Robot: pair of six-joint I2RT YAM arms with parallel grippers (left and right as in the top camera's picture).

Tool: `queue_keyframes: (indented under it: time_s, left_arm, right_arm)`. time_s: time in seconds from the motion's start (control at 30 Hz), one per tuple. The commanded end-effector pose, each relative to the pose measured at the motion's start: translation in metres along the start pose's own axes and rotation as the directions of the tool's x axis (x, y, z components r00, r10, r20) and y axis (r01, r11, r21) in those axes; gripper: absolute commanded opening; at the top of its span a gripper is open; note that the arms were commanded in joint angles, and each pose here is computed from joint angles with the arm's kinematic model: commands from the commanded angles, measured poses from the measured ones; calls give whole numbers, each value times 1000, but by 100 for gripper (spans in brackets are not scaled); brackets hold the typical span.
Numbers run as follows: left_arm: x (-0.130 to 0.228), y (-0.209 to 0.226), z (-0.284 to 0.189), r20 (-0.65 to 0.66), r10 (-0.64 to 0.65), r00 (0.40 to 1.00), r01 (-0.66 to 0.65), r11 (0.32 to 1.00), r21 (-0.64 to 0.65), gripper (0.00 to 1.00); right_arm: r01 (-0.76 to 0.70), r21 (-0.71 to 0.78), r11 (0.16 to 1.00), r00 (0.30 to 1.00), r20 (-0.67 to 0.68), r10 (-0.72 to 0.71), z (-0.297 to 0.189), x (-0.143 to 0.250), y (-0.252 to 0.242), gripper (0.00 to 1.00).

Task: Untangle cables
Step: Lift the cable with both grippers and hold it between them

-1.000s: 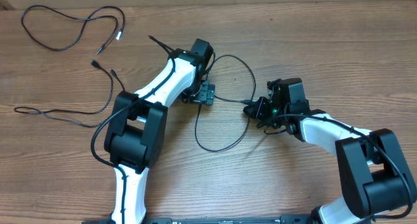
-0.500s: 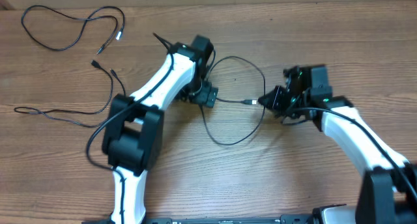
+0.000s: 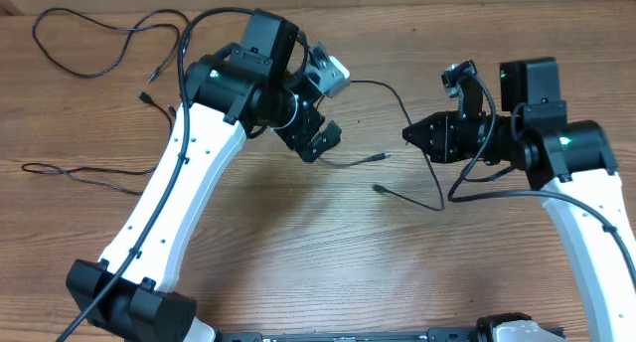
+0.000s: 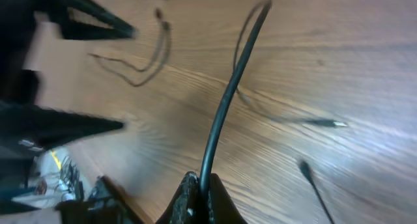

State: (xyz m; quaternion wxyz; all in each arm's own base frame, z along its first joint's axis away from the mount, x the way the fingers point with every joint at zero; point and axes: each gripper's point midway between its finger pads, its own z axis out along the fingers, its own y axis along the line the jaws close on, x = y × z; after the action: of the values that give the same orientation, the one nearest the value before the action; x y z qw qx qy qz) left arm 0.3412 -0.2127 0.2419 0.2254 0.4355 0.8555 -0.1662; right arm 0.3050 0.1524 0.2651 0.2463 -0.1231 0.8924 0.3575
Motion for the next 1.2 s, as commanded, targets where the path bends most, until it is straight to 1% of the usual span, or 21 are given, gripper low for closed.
queue_keyframes:
  time_s: [0.0,0.17,0.27,0.3,0.43,0.53,0.7,0.73,0.8,0.87,0.9,0.93,0.97,1.0,1.03,1.17]
  left_arm:
    - [-16,-21,-16,111,230,967,-239,968,74,100]
    - [-30,-19,-18,173,319,932,-330,943,42,100]
    - [-51,-14,-22,248,360,899,-370,929,-8,100]
    - [-62,-11,-24,284,380,880,-387,922,-36,100]
    - [-78,-8,-29,333,415,847,-411,908,-85,100]
    - [-78,-15,-29,353,408,842,-418,907,-50,100]
    - [-71,-26,-28,358,384,851,-416,909,15,99]
    - [-70,-27,-28,355,380,854,-414,910,21,94]
    - [-69,-30,-28,360,375,854,-415,909,38,82]
    - [-69,-36,-30,382,367,848,-422,904,70,76]
    - [-70,-38,-31,388,364,846,-424,902,78,70]
    - [-70,-39,-31,391,364,845,-425,901,81,59]
    - [-70,-39,-31,391,364,845,-425,901,81,45]
    - [-70,-39,-31,391,363,846,-425,901,82,28]
    - [-69,-39,-31,389,362,847,-424,902,84,4]
    - [-68,-41,-30,385,357,851,-421,902,93,4]
  right_arm:
    - [156,-129,979,986,72,-147,-27,-13,45,4]
    - [200,-185,962,978,104,-183,-40,-14,65,4]
    - [208,-221,953,976,110,-188,-44,-12,73,4]
    - [208,-226,952,976,110,-187,-44,-12,74,4]
    - [219,-285,933,974,113,-195,-47,-10,84,4]
    - [222,-293,930,974,115,-196,-47,-10,86,4]
    - [239,-340,910,970,129,-207,-51,-11,95,4]
    - [242,-341,908,969,132,-209,-51,-11,95,4]
    - [245,-348,905,968,134,-211,-51,-11,96,4]
    - [247,-353,903,968,136,-212,-52,-12,97,4]
    - [247,-352,903,968,136,-212,-51,-12,97,4]
    - [247,-352,903,968,136,-212,-51,-12,97,4]
    - [247,-352,903,968,136,-212,-51,-12,97,4]
    - [247,-352,903,968,136,-212,-51,-12,97,4]
    - [247,-352,903,968,136,-212,-51,-12,97,4]
    - [248,-350,903,968,137,-212,-51,-12,97,4]
